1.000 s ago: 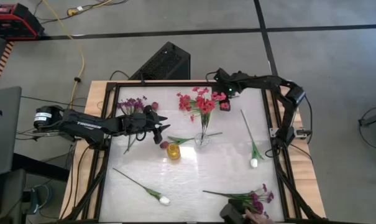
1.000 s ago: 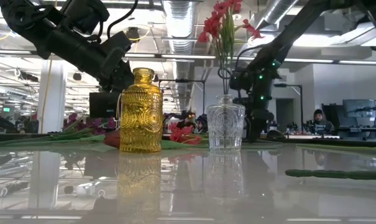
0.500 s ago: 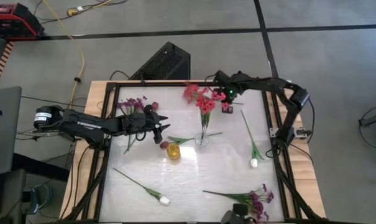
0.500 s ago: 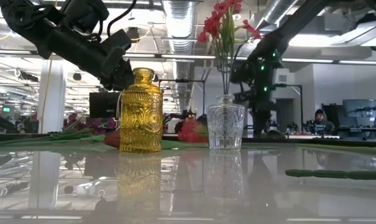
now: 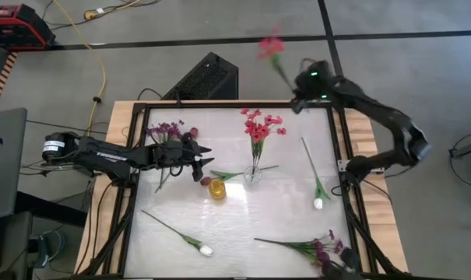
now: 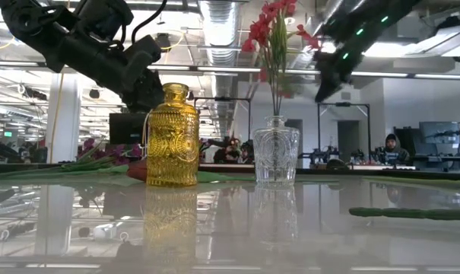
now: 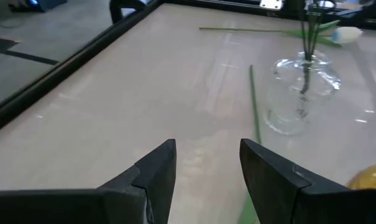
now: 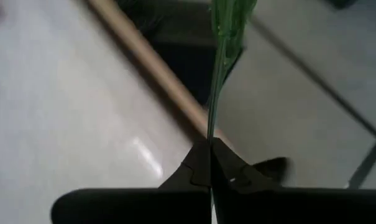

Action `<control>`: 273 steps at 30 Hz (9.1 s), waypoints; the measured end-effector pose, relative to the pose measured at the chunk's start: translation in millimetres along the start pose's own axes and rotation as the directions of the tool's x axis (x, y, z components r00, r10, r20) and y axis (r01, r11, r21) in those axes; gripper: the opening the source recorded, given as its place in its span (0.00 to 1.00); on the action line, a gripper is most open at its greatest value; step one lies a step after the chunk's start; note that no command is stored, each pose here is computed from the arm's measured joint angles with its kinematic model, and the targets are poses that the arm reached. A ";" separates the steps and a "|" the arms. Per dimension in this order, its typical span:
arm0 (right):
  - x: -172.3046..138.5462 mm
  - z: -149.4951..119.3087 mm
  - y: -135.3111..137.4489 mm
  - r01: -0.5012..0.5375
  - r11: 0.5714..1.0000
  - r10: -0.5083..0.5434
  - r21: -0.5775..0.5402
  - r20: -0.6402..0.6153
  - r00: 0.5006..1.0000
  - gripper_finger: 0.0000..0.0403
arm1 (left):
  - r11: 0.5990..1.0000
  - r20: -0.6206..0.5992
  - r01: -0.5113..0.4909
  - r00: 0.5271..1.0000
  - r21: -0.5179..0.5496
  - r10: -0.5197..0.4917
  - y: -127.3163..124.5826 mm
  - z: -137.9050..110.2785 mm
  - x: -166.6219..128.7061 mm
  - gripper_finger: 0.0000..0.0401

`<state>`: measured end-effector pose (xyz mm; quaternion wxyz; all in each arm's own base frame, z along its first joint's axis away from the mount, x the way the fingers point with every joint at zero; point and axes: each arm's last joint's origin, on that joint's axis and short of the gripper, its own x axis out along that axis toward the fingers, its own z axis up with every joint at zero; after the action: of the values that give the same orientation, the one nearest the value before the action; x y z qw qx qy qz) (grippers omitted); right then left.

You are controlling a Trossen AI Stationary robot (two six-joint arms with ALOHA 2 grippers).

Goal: Sort flowers into vase by color
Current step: Put the red flowers into the transparent vase, then put the top white tulip into the transparent vase, then put the white tulip into the transparent vase

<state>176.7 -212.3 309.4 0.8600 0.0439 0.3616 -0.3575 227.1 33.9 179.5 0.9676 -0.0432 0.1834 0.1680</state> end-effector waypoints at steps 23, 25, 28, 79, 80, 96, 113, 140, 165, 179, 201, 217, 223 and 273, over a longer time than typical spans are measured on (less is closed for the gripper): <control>-106.3 -111.2 120.6 -0.706 0.680 0.620 -0.198 0.669 0.410 0.05 | 0.995 0.067 -0.048 0.997 0.086 0.042 0.8 6.3 -0.2 0.42; -104.2 -117.1 134.6 -0.732 0.635 0.656 -0.249 0.673 0.340 0.05 | 0.995 0.092 -0.049 0.995 0.085 0.041 0.6 8.7 -0.4 0.42; -103.9 -122.6 152.0 -0.721 0.621 0.668 -0.306 0.688 0.283 0.05 | 0.995 0.116 -0.050 0.992 0.082 0.040 0.4 11.2 -0.6 0.42; -31.3 -123.0 259.6 -0.360 0.848 0.528 -0.389 0.681 0.508 0.05 | 0.988 0.159 -0.106 0.983 0.114 0.087 2.0 15.3 -1.2 0.42; -31.1 -123.2 259.7 -0.365 0.848 0.528 -0.385 0.679 0.510 0.05 | 0.988 0.159 -0.105 0.983 0.114 0.086 1.9 15.3 -1.2 0.42; -26.5 -128.5 261.3 -0.443 0.833 0.546 -0.332 0.627 0.556 0.19 | 0.988 0.159 -0.105 0.984 0.113 0.086 2.0 15.2 -1.2 0.42; -29.1 -107.7 258.0 -0.521 0.797 0.584 -0.305 0.174 0.793 0.42 | 0.989 0.158 -0.100 0.984 0.106 0.083 1.9 15.2 -1.2 0.42; -53.9 -128.3 191.5 -0.628 -0.079 0.008 -0.774 -0.630 0.776 0.55 | 0.990 0.142 -0.098 0.986 0.102 0.083 1.9 13.6 -0.9 0.42; -9.5 -216.7 202.0 -0.712 -0.487 -0.202 -0.507 -0.727 0.656 0.52 | 0.987 0.118 -0.101 0.989 0.128 0.086 2.1 11.3 -0.7 0.42; -23.3 -195.1 211.3 -0.745 -0.214 -0.072 -0.632 -0.750 0.658 0.04 | 0.986 0.119 -0.105 0.989 0.132 0.090 2.3 11.2 -0.7 0.42; -160.3 -62.2 191.0 -0.618 0.244 0.965 -0.748 0.127 0.228 0.04 | 0.987 0.122 -0.104 0.989 0.125 0.089 2.2 11.6 -0.7 0.42; -128.7 -66.6 200.6 -0.468 0.641 0.761 -0.608 0.427 0.488 0.04 | 0.986 0.123 -0.105 0.988 0.126 0.089 2.3 11.7 -0.7 0.42; -116.7 -65.8 204.5 -0.475 0.655 0.746 -0.588 0.403 0.530 0.04 | 0.986 0.123 -0.104 0.988 0.127 0.089 2.2 11.7 -0.7 0.42; -105.7 -73.8 204.4 -0.684 0.643 0.738 -0.345 0.037 0.674 0.58 | 0.986 0.122 -0.105 0.988 0.128 0.089 2.2 11.6 -0.7 0.42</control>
<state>214.2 25.4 286.8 0.9550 0.0193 0.2882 0.0678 229.7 37.5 190.5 0.9680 0.0408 0.1397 0.2045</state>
